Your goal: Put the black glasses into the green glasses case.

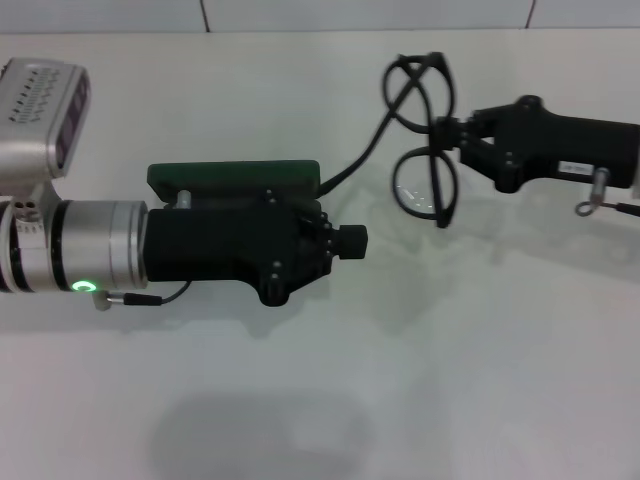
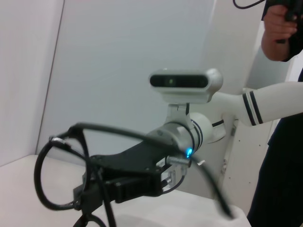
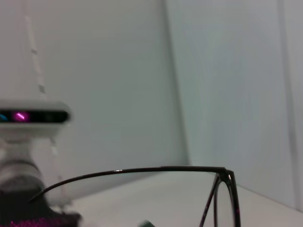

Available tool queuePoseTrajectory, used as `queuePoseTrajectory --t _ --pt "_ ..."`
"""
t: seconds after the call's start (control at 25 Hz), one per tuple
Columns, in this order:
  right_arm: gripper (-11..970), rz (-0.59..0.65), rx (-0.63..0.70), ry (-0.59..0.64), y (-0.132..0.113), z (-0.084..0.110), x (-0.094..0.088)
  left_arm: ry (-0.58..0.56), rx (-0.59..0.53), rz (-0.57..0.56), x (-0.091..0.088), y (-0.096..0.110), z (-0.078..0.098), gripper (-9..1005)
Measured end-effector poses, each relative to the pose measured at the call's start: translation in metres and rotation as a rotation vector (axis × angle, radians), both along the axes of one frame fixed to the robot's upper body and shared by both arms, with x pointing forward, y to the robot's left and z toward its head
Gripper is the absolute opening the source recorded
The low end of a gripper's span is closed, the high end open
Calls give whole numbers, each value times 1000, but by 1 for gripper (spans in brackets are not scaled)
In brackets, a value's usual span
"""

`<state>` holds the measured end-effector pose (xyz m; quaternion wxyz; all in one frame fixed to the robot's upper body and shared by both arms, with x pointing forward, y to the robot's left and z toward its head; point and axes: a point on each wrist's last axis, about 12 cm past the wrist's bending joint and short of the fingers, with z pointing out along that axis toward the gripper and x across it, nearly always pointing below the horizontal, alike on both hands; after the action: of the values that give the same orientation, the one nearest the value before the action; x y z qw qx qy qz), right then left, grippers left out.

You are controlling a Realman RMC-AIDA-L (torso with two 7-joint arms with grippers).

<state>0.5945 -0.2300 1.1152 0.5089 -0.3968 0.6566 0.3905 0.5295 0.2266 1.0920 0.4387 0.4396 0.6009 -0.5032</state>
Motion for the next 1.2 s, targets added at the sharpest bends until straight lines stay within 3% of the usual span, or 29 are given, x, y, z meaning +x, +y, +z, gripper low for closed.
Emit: queuePoseTrajectory --t 0.44,0.84,1.2 --pt "56 -77 -60 14 -24 -15 -6 -12 -45 -13 2 3 10 -1" --pt "57 19 -100 20 10 -25 -11 -22 -57 -17 4 -3 11 -1" --pt "58 55 -108 -12 27 -16 -2 4 -57 -33 -1 -10 6 -1"
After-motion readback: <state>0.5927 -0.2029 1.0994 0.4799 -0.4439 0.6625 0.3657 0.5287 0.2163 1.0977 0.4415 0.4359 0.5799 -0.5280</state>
